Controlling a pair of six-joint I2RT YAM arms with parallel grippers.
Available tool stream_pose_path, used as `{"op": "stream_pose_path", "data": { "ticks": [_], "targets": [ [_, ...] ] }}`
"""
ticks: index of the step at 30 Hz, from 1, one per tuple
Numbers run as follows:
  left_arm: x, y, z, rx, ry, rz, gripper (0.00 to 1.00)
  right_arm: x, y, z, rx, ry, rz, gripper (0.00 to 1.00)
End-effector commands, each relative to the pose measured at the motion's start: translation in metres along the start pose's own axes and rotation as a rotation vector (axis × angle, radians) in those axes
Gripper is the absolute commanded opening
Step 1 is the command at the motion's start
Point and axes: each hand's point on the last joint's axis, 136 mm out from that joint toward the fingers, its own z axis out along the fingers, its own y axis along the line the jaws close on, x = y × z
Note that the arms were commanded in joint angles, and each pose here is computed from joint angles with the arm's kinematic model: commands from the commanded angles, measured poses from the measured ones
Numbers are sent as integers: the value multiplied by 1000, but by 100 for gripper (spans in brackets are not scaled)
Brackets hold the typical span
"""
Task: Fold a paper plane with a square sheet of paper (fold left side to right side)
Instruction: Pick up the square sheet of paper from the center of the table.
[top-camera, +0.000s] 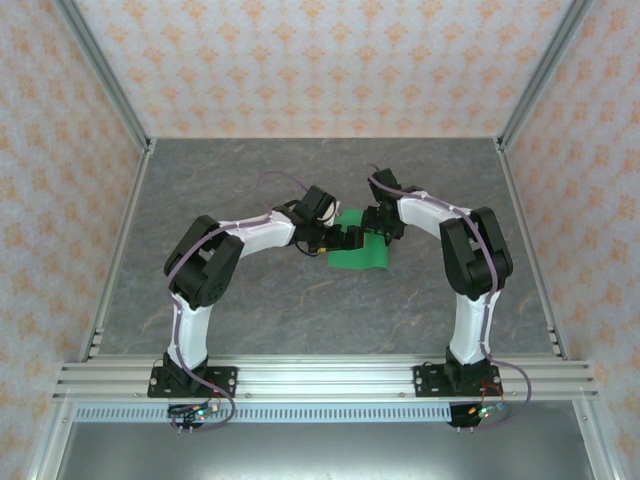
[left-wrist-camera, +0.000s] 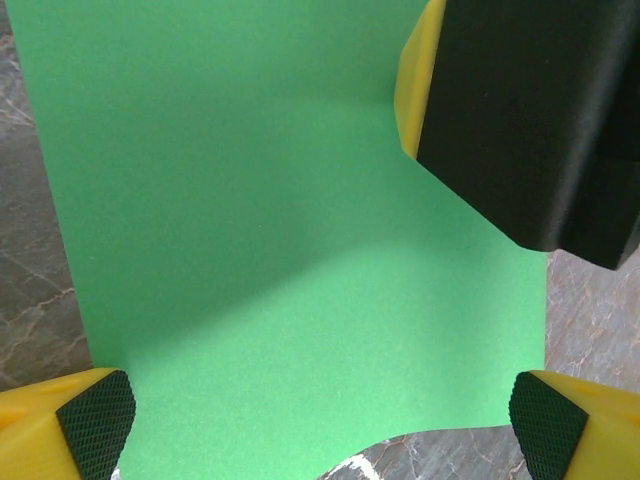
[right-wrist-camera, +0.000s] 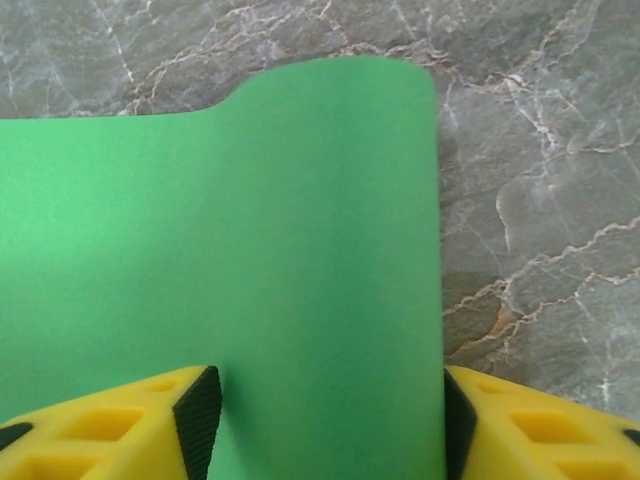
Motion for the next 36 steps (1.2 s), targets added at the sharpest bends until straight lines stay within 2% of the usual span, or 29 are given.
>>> {"op": "stream_pose_path", "data": {
  "ticks": [1,3,5,8,15,21,28,32,36],
  "targets": [
    [-9,-2,-24,7,-52,-15,100,31,26,-7,-102,101,-27,53],
    [-15,3,-34,22,-77,-41,100,29,33,-12,-143,96,-23,47],
    [-27,5,-57,51,-137,-65,100,27,40,-17,-182,87,-19,42],
    [-38,21,-84,76,-198,-113,100,23,48,-26,-253,74,3,38],
    [-41,51,-133,116,-282,-178,100,6,69,-61,-482,16,47,36],
    [-51,57,-180,234,-400,-227,100,-15,83,-116,-734,-85,60,34],
    [-58,0,-241,419,-489,-73,100,-23,100,-211,-936,-234,-100,33],
    [-62,-38,-272,545,-509,21,100,-18,116,-279,-1105,-296,-200,32],
    [-65,-66,-300,630,-535,100,100,-5,130,-332,-1207,-339,-301,32]
  ]
}}
